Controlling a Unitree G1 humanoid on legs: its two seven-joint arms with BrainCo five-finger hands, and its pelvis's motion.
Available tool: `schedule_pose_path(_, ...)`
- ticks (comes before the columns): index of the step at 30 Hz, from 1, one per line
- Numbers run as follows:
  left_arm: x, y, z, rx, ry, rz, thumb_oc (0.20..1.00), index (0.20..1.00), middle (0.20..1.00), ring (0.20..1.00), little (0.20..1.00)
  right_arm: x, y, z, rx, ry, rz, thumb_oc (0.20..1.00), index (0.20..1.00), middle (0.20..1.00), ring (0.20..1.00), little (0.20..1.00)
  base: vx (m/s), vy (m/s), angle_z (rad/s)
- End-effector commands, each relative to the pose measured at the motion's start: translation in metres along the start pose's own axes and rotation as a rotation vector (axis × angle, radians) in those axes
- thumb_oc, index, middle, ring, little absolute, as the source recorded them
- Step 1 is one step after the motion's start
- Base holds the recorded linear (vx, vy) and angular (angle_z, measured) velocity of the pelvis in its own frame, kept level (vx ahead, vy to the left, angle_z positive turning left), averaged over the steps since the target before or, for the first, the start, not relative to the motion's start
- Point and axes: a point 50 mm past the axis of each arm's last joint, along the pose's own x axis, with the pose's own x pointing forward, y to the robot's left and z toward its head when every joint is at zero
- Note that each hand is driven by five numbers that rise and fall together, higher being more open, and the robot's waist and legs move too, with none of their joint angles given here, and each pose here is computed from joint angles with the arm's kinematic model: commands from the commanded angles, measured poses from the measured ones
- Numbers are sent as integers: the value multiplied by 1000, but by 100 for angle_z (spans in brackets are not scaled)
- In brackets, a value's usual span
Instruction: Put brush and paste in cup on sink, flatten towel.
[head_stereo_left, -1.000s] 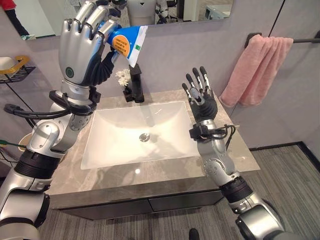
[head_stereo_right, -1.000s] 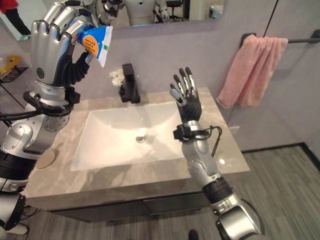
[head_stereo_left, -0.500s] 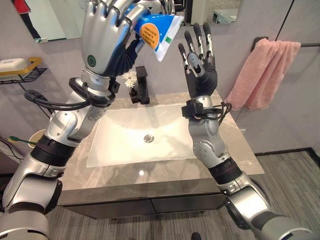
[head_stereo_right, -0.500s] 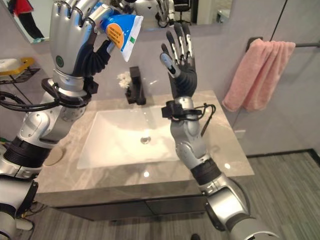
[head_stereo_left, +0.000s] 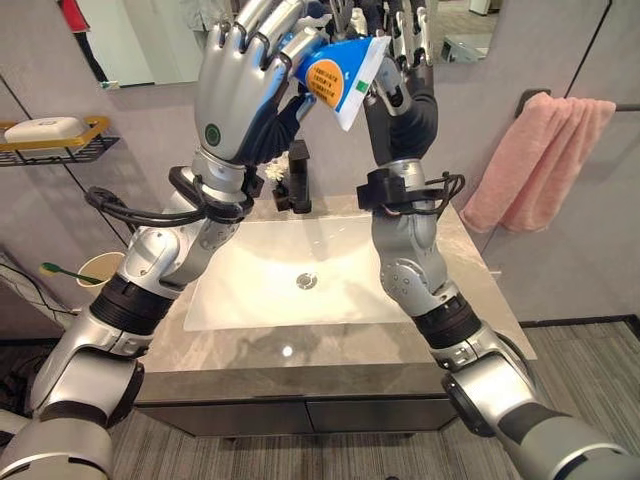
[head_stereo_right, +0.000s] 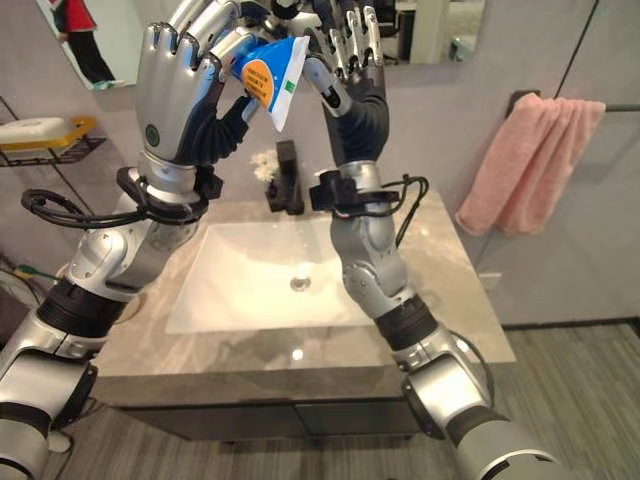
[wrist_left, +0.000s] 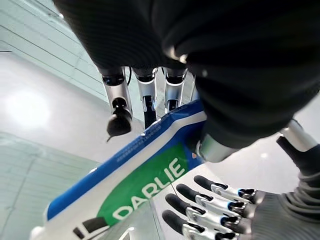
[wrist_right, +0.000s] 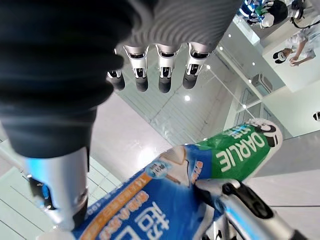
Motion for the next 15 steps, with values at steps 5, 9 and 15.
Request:
schedule_pose_path(5, 43, 21, -10, 20, -7, 108, 200, 200, 200, 200, 200, 26, 16, 29, -156, -138, 135, 1000, 1000, 1000, 1000, 1000, 0, 0, 0)
schedule_pose_path(9, 42, 21, -12, 22, 4, 104, 200, 200, 200, 200, 200, 23, 17, 28, -246, -123, 173, 1000, 1000, 1000, 1000, 1000, 0, 0, 0)
schedule_pose_path(15, 41, 23, -18, 49, 24, 103, 200, 200, 200, 200, 200, 17, 15, 22, -223, -91, 183, 1000, 1000, 1000, 1000, 1000, 0, 0, 0)
